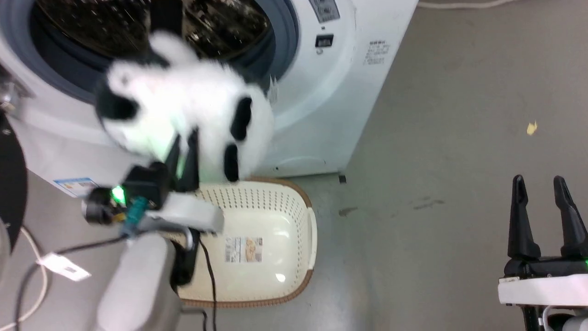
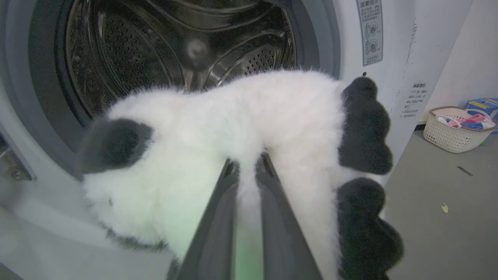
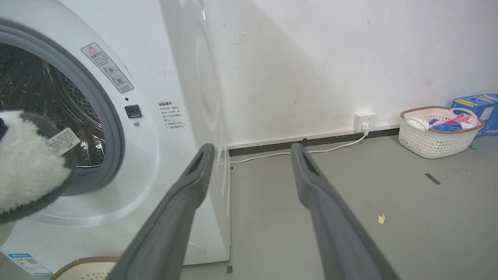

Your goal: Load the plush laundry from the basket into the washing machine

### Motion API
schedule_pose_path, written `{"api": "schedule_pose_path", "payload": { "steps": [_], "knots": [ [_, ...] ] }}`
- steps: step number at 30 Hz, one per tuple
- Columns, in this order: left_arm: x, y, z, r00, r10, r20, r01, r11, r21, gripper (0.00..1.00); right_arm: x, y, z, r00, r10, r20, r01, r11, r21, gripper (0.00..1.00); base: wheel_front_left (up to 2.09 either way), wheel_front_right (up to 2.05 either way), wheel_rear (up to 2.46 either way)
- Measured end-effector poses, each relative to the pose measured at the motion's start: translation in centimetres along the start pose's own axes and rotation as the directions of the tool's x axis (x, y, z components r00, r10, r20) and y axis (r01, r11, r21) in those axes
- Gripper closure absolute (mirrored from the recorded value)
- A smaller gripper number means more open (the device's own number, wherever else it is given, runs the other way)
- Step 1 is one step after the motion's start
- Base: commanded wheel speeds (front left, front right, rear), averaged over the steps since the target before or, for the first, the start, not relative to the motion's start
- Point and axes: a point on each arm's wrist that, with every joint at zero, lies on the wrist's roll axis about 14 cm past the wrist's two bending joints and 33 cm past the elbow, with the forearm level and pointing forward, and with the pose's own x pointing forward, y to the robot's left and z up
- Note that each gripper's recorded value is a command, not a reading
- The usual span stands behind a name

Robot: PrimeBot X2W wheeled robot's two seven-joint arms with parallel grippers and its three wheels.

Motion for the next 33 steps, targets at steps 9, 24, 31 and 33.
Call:
{"api": "schedule_pose_path", "payload": {
  "steps": [9, 24, 31, 33],
  "knots": [
    [9.0, 2.0, 3.3, 0.995, -0.007, 0.097, 0.002, 0.999, 0.054, 1.0, 1.9, -1.0, -2.9, 0.997, -0.035, -0.064, 0.035, 0.999, -0.011, 0.0, 0.0, 0.0, 0.0],
    [22.5, 6.7, -4.4, 0.991, 0.073, -0.114, -0.057, 0.988, 0.141, 1.0, 2.4, -4.2, -8.6, 0.968, -0.135, -0.211, 0.126, 0.99, -0.057, 0.0, 0.0, 0.0, 0.0],
    [24.3, 6.7, -11.4, 0.959, 0.088, -0.271, -0.046, 0.987, 0.157, 1.0, 1.8, -5.3, -10.2, 0.949, -0.172, -0.263, 0.154, 0.984, -0.089, 0.0, 0.0, 0.0, 0.0],
    [24.5, 6.7, -11.5, 0.959, 0.088, -0.269, -0.046, 0.987, 0.156, 1.0, 1.8, -5.4, -10.3, 0.948, -0.174, -0.265, 0.155, 0.984, -0.091, 0.0, 0.0, 0.0, 0.0]
  ]
}}
